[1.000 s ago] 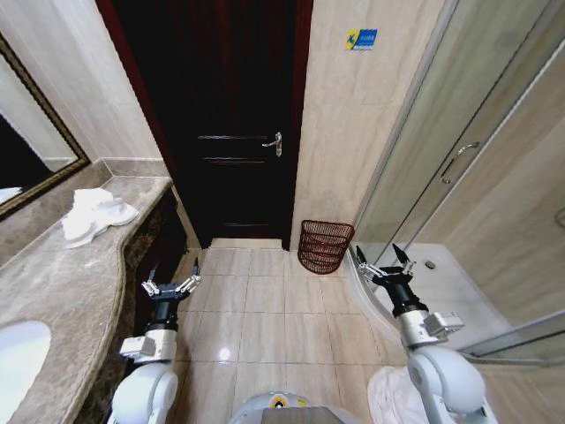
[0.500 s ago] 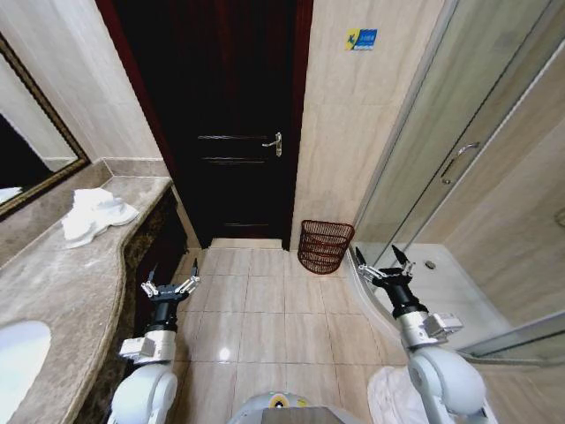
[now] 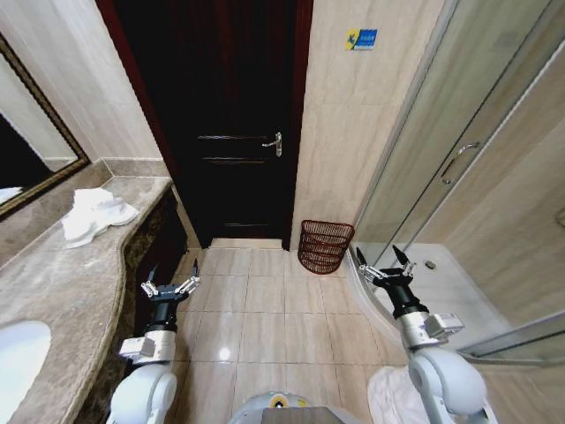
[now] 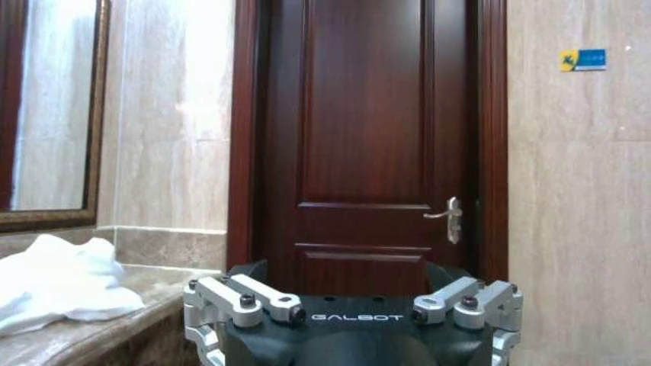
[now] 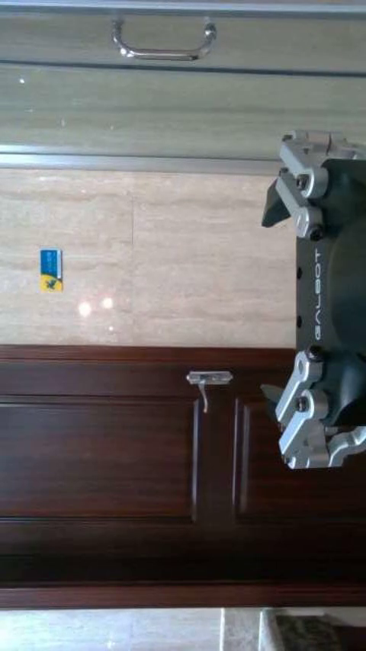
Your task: Discard the used towel into the hamper.
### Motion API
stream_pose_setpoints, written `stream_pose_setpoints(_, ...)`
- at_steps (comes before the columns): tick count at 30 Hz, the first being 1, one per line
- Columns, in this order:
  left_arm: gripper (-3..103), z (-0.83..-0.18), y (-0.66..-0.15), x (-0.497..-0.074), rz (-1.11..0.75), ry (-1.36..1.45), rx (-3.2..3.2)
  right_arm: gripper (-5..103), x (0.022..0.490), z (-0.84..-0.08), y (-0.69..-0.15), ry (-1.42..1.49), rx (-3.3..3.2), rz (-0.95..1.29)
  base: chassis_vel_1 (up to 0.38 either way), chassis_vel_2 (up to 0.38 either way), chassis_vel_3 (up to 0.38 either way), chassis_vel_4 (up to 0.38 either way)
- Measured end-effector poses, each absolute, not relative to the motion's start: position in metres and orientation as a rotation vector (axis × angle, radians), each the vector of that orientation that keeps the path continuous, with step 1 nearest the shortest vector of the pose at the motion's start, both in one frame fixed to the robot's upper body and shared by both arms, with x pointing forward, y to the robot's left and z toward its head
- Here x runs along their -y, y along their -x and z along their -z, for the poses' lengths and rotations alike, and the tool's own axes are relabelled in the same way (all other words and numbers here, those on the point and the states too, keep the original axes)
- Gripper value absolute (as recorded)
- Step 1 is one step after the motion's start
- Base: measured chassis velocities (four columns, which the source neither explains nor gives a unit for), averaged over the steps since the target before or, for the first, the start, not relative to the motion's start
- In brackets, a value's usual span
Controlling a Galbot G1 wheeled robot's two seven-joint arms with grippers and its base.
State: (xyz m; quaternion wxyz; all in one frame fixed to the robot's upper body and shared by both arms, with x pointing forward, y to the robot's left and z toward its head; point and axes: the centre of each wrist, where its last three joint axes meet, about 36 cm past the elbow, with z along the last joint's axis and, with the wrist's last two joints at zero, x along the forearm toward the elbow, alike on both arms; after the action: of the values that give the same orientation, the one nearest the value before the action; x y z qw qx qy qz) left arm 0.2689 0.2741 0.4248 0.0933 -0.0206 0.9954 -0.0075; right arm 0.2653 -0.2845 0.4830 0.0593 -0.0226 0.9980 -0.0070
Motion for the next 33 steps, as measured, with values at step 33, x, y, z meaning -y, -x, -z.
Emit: stream_pose_setpoints(33,100,-0.452,-0.242,-0.252,0.034,0.188,-2.921,100,0.296,-0.490,-0.299,0.284,-2.971,-0.062,0.000,0.000,0.000,0.000)
